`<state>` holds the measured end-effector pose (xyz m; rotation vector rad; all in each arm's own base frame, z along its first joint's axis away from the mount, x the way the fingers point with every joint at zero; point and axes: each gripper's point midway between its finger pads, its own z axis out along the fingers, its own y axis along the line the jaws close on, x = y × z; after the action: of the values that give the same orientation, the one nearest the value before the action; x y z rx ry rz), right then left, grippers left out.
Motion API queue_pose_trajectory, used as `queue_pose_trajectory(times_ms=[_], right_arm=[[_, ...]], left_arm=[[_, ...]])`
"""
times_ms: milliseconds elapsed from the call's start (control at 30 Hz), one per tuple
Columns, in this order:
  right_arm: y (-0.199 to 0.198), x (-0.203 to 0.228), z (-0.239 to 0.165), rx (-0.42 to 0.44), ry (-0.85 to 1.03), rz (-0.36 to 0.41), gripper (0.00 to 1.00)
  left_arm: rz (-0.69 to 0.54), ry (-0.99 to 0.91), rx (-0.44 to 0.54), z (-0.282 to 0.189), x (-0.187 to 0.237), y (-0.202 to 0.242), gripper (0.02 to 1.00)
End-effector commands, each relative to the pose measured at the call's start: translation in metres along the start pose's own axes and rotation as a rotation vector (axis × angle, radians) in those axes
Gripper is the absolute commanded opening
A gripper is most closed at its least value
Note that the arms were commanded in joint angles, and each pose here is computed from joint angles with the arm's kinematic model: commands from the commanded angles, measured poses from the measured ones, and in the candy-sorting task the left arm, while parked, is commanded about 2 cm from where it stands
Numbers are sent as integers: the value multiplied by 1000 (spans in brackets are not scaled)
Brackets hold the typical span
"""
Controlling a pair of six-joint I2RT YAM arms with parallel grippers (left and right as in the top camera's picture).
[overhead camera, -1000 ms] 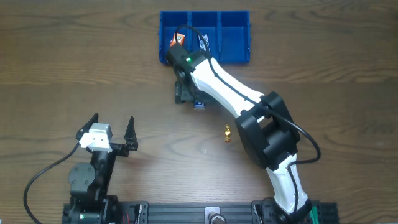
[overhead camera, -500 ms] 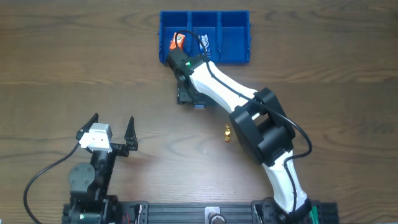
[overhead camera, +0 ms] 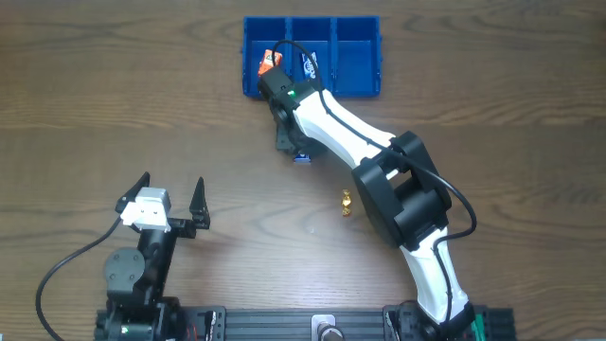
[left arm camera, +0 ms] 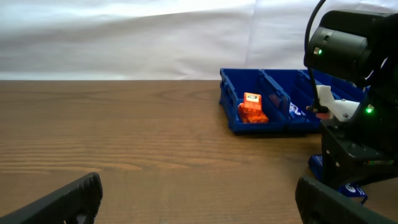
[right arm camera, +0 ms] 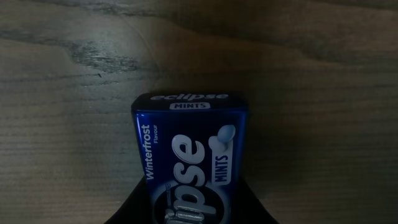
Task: Sort Candies Into Trays
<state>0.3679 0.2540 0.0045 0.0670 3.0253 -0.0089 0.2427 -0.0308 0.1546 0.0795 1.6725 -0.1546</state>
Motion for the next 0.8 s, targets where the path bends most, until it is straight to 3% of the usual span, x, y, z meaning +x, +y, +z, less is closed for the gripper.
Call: queue_pose_trajectory(times_ms=[33,167,300,400,567,800], right_arm=[[18,-3,-49,-55,-107,-38,36],[17,-22,-136,-113,-302,-75,36],[-11,-71,-206,-45,-491,-46,36],[-28,-111,-226,-32,-563,-35,36],[-47,-177,-204,1,-626,-24,36],[-35,-199,-126,15,-565,-67,34]], left_arm=[[-2,48,13,1,16,-1,998],[-2,48,13,1,16,-1,998],[-2,48,13,1,16,-1,998],[-2,48,13,1,16,-1,998],[-2,48,13,1,16,-1,998],[-2,48,13,1,16,-1,998]])
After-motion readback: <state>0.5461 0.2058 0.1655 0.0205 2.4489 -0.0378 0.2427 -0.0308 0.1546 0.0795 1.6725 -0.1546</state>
